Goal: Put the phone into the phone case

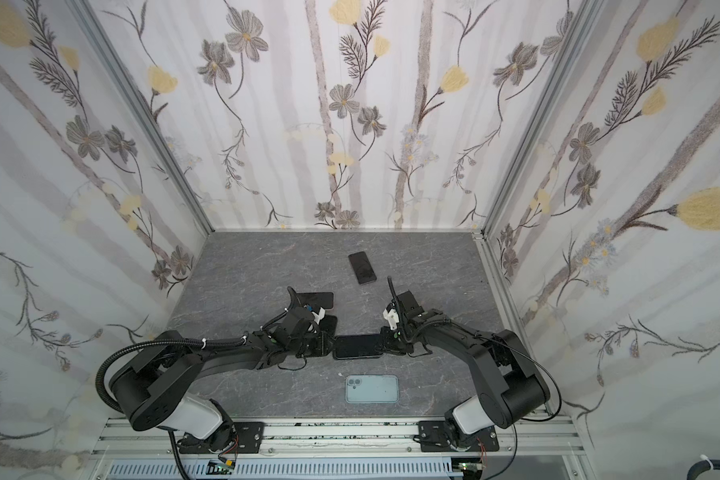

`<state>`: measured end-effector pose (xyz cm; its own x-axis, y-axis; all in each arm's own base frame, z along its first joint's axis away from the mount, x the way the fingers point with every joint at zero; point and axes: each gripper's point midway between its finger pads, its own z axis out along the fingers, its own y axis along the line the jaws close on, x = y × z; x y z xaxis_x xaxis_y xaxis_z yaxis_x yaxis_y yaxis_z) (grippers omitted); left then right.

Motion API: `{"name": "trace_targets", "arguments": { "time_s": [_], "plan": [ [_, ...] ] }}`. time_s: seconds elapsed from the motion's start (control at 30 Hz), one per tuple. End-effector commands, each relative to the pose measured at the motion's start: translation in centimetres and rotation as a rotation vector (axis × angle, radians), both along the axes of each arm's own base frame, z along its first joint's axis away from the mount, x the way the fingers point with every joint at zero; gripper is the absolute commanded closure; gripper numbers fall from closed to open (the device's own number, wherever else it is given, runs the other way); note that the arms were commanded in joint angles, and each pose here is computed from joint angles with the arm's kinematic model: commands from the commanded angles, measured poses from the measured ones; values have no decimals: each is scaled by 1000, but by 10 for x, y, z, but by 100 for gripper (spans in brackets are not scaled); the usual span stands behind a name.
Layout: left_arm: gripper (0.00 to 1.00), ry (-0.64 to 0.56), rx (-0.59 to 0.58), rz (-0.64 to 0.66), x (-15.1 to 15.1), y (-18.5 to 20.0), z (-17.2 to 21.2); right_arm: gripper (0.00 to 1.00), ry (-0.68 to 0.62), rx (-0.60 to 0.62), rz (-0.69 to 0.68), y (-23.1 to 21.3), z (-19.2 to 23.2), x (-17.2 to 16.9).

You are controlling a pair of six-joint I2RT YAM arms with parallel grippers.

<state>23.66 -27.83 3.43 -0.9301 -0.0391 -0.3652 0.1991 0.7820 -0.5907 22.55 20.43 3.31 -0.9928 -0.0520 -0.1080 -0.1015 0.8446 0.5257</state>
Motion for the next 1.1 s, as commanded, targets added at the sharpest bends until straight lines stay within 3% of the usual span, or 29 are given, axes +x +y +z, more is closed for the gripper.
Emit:
{"name": "trace_targets", "arguments": {
  "time_s": [0.0, 0.47, 0.6, 0.8, 1.07],
  "plan": [
    [74, -6, 3, -3, 2, -1, 0, 69, -1, 10, -1, 3, 1, 2],
    [77, 45, -15, -33, -11, -9, -13, 80, 12, 61, 32, 19, 6, -2],
    [77, 28, 2, -10, -9, -4, -11, 78, 1, 38, 26, 15, 6, 0],
    [75, -43, 45, 43, 0, 10, -1, 66, -65, -56, -3, 2, 17, 17],
    [74, -85, 59, 43, 14, 5, 11, 68, -108, -81, -16, -4, 31, 31]
  ]
}}
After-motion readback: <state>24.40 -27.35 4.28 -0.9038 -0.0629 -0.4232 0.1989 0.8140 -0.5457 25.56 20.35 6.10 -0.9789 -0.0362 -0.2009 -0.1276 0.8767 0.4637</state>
